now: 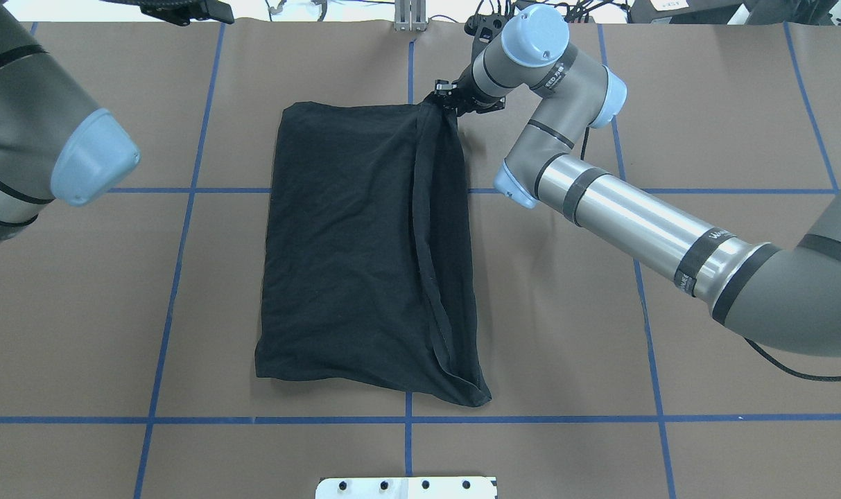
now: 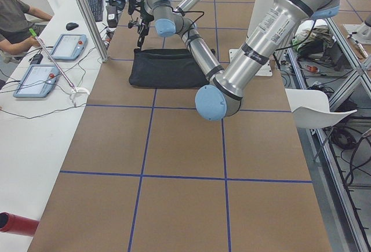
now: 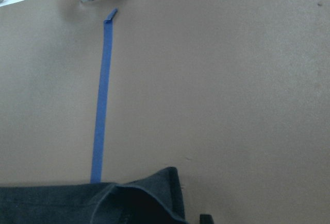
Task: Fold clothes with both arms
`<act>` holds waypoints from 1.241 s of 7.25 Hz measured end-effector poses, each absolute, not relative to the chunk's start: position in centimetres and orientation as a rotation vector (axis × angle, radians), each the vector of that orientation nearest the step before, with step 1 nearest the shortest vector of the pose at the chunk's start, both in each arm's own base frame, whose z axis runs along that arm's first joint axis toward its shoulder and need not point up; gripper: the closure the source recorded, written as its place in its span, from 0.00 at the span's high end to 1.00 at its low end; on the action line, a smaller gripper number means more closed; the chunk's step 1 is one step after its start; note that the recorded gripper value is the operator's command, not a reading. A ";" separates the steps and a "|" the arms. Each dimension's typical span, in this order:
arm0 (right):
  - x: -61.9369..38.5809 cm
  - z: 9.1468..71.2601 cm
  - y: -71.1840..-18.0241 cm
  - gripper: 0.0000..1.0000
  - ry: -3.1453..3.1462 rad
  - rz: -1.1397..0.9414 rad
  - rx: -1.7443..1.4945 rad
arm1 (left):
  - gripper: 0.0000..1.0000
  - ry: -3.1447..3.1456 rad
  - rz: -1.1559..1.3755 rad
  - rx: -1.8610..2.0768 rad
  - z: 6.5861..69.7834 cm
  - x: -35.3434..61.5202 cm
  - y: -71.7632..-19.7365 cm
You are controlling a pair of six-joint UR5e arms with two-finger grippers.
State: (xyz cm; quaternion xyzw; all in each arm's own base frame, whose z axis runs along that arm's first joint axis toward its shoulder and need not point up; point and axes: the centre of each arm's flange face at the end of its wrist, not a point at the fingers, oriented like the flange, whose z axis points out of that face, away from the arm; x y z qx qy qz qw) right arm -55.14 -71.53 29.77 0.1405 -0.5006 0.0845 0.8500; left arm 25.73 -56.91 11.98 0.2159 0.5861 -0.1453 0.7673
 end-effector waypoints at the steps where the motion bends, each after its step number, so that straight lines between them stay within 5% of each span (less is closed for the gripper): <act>1: -55.2 29.7 -71.6 0.00 -1.053 0.179 0.295 | 1.00 1.273 -0.315 0.468 11.8 25.5 -57.0; 9: -50.5 23.5 -71.1 0.00 -1.036 0.102 0.261 | 1.00 1.282 -0.309 0.457 11.5 24.5 -57.1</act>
